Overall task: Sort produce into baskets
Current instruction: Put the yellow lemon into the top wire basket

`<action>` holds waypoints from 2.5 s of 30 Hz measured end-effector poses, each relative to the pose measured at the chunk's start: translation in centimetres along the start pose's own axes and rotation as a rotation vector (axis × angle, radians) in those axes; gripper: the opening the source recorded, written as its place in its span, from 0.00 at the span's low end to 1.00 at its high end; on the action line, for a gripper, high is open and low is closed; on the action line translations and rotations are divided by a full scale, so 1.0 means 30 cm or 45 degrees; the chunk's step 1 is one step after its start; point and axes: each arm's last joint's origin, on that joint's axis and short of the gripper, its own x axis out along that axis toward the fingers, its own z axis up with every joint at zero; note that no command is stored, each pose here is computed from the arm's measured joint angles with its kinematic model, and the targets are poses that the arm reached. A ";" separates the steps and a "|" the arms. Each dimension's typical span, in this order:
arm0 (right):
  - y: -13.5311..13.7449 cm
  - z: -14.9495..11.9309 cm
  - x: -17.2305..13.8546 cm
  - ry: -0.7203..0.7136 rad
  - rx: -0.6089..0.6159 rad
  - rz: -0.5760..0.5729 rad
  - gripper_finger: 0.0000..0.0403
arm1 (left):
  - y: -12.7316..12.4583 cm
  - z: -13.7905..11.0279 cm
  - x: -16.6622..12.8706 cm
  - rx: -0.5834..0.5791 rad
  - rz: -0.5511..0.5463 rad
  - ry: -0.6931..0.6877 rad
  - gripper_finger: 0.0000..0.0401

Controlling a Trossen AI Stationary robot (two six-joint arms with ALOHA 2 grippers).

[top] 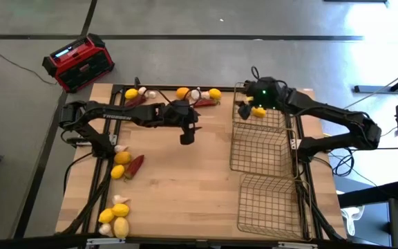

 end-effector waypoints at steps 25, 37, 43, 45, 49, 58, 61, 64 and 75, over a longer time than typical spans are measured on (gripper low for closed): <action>0.038 0.027 -0.003 -0.113 -0.012 0.038 0.68 | 0.375 -0.186 0.064 -0.181 0.290 0.275 0.63; 0.037 0.028 -0.003 -0.117 -0.011 0.037 0.68 | 0.477 -0.272 0.137 -0.141 0.300 0.332 0.63; 0.036 0.028 -0.003 -0.117 -0.011 0.026 0.68 | 0.530 -0.272 0.157 -0.195 0.285 0.310 0.63; 0.036 0.028 -0.003 -0.117 -0.011 0.025 0.68 | 0.542 -0.271 0.172 -0.193 0.286 0.313 0.63; 0.036 0.028 -0.003 -0.115 -0.011 0.024 0.68 | 0.568 -0.284 0.217 -0.196 0.282 0.336 0.63; 0.036 0.020 -0.002 -0.087 -0.014 0.022 0.68 | 0.591 -0.356 0.288 -0.193 0.241 0.453 0.63; 0.036 0.019 -0.002 -0.083 -0.015 0.022 0.68 | 0.592 -0.380 0.302 -0.211 0.202 0.478 0.63; 0.035 0.018 -0.002 -0.076 -0.015 0.022 0.68 | 0.597 -0.398 0.310 -0.224 0.187 0.493 0.63; 0.035 0.015 -0.002 -0.065 -0.017 0.022 0.68 | 0.587 -0.415 0.312 -0.230 0.115 0.526 0.53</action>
